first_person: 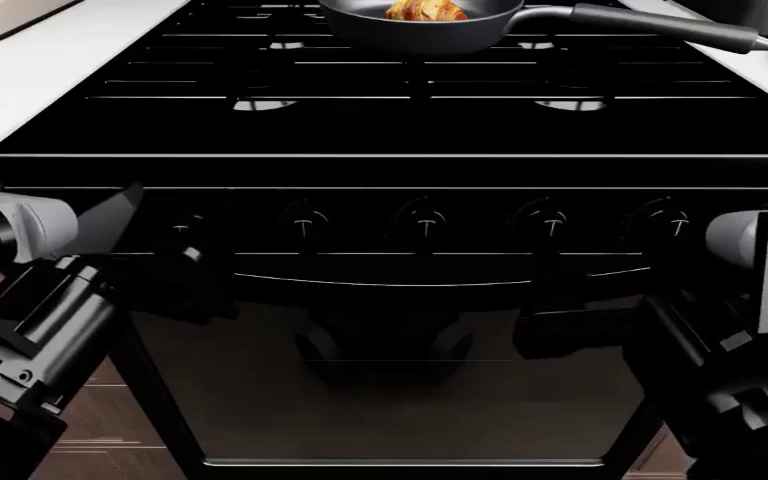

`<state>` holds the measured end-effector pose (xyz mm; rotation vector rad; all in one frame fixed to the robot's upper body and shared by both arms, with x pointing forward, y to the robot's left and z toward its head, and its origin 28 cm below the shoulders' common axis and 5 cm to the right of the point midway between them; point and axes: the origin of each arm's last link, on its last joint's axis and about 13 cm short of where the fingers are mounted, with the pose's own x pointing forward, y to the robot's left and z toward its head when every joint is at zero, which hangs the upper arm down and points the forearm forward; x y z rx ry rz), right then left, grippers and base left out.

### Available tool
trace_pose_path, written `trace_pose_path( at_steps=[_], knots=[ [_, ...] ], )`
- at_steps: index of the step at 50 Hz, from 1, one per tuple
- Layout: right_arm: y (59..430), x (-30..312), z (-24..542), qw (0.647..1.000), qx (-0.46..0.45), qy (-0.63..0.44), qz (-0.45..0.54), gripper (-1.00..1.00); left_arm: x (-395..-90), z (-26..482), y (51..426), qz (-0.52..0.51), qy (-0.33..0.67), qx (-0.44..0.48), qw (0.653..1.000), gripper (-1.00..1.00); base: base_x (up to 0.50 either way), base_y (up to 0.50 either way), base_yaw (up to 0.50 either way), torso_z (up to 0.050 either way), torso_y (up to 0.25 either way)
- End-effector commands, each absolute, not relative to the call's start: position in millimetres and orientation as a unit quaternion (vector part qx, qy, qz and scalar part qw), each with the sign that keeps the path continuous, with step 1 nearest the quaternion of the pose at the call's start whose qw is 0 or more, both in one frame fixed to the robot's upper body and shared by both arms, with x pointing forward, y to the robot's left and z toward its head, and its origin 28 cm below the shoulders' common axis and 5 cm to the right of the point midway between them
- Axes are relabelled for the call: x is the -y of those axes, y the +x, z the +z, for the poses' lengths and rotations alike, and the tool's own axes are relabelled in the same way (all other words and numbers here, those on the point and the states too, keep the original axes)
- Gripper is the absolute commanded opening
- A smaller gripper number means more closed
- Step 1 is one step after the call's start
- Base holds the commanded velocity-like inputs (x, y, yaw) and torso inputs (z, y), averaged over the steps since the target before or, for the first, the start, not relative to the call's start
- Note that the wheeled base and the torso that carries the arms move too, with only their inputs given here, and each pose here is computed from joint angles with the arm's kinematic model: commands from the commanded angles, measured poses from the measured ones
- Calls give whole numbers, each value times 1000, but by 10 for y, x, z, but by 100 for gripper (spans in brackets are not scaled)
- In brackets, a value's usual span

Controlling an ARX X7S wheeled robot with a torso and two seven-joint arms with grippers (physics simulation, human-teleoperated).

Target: Pick the croissant and place it on the pan. Then turn on the stove to warm the croissant.

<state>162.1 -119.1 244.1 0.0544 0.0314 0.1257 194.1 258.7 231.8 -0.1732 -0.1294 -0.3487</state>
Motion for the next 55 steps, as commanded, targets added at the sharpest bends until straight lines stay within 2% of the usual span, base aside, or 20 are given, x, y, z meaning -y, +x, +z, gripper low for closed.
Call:
trace_pose_path(
  at_steps=[1, 55],
  knots=[
    [1727, 1188, 2409, 998, -16, 36, 56, 100, -2585, 2293, 1972, -174, -86, 60, 979, 100, 0, 0, 0, 0, 0],
    [2026, 1143, 2353, 998, -44, -11, 50, 100, -2611, 2225, 2056, -175, -99, 51, 978, 100, 0, 0, 0, 0, 0]
  ],
)
